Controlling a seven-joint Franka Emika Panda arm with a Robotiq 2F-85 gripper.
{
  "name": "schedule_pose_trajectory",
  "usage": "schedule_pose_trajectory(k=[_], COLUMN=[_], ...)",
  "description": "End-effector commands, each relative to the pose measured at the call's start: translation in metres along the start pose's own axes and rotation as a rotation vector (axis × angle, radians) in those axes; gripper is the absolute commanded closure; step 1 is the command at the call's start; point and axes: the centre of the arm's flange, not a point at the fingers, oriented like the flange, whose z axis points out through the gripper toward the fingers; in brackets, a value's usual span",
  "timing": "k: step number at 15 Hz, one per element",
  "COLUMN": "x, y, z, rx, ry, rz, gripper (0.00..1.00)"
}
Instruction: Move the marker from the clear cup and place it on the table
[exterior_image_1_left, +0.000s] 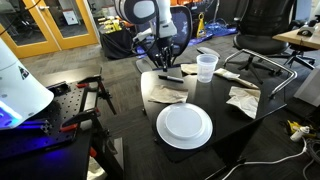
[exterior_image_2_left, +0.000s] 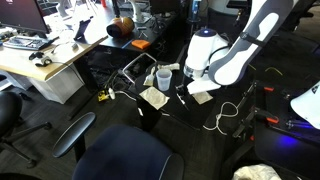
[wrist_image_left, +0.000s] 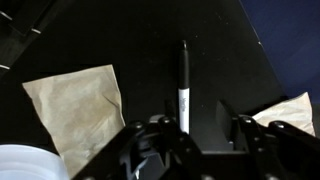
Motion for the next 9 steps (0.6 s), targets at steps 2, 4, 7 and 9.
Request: schedule_pose_trajectory(k=[2,4,7,9], x=[0.001,0.003,0.010,0.017], y=[0.004,0.008,0.009,0.009], z=[-0.013,-0.021,-0.034,-0.047], rx=[0.010,0.018,0.029,0.043], ry=[0.033,0.043,0.061,0.077], rz=[-0.028,-0.027,-0.021,-0.018], gripper=[0.13,0.01,0.00,0.00])
